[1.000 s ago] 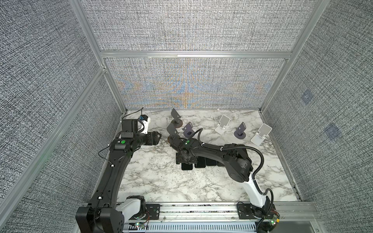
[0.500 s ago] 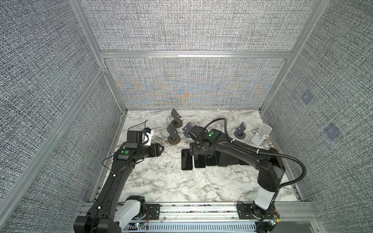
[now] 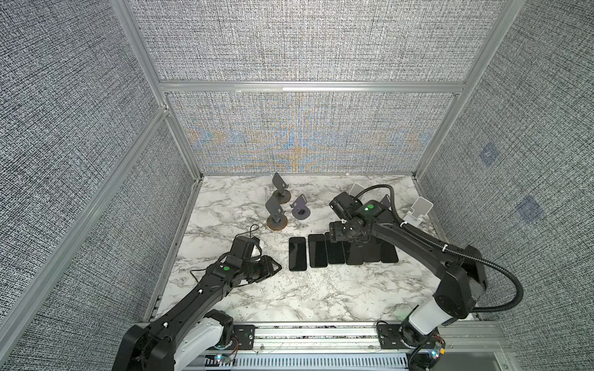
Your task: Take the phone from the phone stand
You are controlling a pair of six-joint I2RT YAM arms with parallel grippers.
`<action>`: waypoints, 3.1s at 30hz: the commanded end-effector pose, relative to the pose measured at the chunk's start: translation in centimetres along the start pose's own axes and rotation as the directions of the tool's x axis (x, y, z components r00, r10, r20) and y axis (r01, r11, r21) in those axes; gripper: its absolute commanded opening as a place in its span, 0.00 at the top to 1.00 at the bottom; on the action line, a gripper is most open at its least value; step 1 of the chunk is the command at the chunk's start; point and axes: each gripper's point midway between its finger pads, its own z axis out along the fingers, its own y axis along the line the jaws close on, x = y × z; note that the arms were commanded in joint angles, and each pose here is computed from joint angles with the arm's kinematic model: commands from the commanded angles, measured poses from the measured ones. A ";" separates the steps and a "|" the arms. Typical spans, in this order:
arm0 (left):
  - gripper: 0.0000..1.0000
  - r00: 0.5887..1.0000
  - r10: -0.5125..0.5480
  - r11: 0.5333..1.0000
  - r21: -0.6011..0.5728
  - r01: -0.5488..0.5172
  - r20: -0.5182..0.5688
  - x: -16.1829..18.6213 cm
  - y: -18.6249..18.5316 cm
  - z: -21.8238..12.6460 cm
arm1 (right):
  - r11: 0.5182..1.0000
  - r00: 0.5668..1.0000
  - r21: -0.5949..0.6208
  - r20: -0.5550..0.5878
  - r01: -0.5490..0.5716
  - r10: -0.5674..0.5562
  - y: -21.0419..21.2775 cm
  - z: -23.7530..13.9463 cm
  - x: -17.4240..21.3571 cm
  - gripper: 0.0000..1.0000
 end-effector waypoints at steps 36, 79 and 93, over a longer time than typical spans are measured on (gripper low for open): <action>0.46 0.999 -0.006 1.000 -0.010 0.006 -0.038 -5.4 -1.8 9.0 | 0.999 0.999 -0.028 -0.006 -0.035 0.035 -1.3 1.0 1.3 0.16; 0.02 0.684 0.557 0.545 -0.829 0.128 0.472 -21.7 7.6 -14.1 | 0.983 0.855 0.184 0.504 0.029 -0.119 -16.4 2.4 -3.8 0.01; 0.02 0.599 0.668 0.445 -0.882 0.153 0.441 -25.9 11.7 -12.9 | 0.982 0.814 0.184 0.565 0.035 -0.135 -18.4 7.4 -4.5 0.01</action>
